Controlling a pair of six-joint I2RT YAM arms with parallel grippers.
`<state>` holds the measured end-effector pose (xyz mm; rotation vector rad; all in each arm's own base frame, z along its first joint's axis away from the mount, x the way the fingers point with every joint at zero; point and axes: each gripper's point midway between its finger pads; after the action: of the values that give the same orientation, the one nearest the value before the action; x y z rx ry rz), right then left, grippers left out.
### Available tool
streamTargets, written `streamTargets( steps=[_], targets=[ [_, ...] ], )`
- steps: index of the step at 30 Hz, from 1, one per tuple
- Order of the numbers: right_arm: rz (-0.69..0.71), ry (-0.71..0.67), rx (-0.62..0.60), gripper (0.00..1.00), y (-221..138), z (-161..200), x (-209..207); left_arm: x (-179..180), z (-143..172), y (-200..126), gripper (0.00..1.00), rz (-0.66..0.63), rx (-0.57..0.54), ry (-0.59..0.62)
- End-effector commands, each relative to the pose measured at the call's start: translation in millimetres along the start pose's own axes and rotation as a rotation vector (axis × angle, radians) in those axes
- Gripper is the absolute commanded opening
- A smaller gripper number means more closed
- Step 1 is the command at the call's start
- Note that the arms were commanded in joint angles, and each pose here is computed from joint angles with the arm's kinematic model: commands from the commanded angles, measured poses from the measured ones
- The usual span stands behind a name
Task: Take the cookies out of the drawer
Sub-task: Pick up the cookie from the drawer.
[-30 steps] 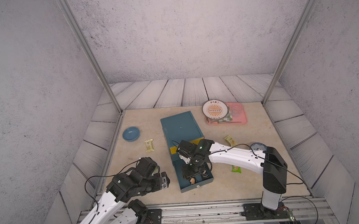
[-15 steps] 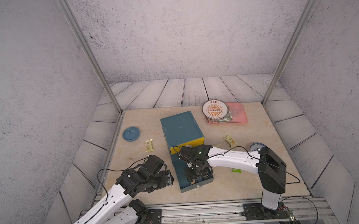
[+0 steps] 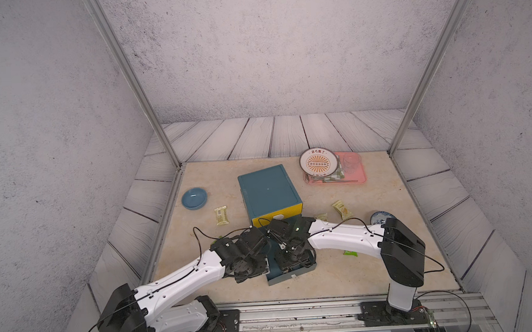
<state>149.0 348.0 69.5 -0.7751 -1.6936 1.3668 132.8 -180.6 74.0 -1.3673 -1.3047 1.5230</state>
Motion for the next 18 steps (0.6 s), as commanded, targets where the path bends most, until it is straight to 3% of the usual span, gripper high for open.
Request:
streamTargets(
  steps=[1, 6, 12, 18],
  targets=[
    [0.021, -0.012, -0.026, 0.53, -2, -1, -4, -7, -6, 11, 0.65, -0.002, -0.024, -0.025],
    [0.036, -0.018, -0.027, 0.53, 3, -1, -8, -2, -5, 22, 0.44, -0.025, -0.023, -0.046],
    [0.017, -0.018, -0.014, 0.54, 18, 2, -8, -1, -8, 24, 0.29, -0.03, -0.044, -0.071],
    [-0.017, -0.037, -0.013, 0.56, 21, -5, 3, -9, -11, 28, 0.25, -0.011, -0.054, -0.104]
  ],
)
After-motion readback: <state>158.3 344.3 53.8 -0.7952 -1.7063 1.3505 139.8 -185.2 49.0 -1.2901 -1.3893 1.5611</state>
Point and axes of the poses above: each gripper's point midway between its finger pads, its own y axis out along the fingers, its own x axis along the line the jaws close on, z = x × y, and after that the axes turned 4 degrees about -y, right-handed
